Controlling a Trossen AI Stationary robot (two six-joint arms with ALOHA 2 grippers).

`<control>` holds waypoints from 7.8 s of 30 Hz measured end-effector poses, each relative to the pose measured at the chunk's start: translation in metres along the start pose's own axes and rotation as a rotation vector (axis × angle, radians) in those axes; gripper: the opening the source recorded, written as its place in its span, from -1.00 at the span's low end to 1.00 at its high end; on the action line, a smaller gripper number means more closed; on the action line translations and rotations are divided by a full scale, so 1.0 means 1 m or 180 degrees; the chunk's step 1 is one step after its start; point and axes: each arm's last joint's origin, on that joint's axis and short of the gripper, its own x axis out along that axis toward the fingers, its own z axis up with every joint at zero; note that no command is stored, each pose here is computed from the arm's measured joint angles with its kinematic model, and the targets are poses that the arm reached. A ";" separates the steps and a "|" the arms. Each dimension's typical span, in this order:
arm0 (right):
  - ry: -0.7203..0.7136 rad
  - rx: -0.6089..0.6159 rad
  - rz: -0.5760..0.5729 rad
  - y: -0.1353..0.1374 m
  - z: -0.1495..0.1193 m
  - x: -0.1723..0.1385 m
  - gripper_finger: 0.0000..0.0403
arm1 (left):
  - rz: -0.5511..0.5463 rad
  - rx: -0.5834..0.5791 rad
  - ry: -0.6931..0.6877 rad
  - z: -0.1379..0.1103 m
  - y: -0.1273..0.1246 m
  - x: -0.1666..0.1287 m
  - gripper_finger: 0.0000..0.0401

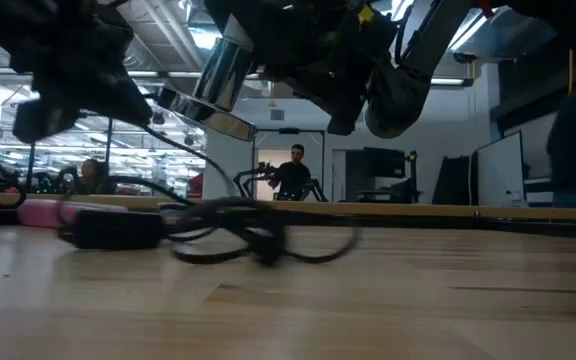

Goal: Screw lightbulb
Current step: Remove the lightbulb from the lamp

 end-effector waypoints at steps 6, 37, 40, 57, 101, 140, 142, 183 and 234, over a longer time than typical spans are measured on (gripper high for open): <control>0.0070 0.0081 0.0148 0.001 -0.003 0.000 -0.18 | 0.0139 -0.0124 -0.0231 0.027 0.009 -0.025 -0.96; -0.0004 0.0057 0.0289 0.000 0.004 0.012 -0.18 | 0.0307 0.1203 -0.0639 0.079 0.015 0.042 -0.85; -0.0011 0.0038 0.0289 0.000 0.004 0.012 -0.18 | 0.0333 0.1442 -0.0589 0.078 0.015 0.042 -0.71; 0.0000 0.0013 0.0027 -0.003 0.003 0.011 -0.18 | 0.0655 0.0819 0.0556 0.063 0.040 0.033 -0.05; -0.0119 -0.0268 -0.0462 -0.008 0.009 0.010 -0.18 | -0.0111 0.1075 -0.0636 0.002 -0.011 -0.012 -0.04; -0.0157 -0.0107 -0.0145 -0.001 0.010 0.015 -0.18 | 0.0513 0.0911 -0.1488 0.076 0.002 0.020 -0.04; -0.0158 -0.0103 -0.0195 -0.001 0.010 0.015 -0.18 | 0.0360 0.0906 -0.1428 0.073 -0.002 0.013 -0.04; -0.0215 -0.0010 -0.0191 -0.001 0.012 0.015 -0.18 | -0.0386 0.0031 -0.1104 -0.009 -0.019 0.046 -0.04; -0.0302 -0.0015 -0.0272 0.000 0.014 0.016 -0.18 | -0.0577 0.0837 -0.0680 0.060 -0.015 -0.038 -0.55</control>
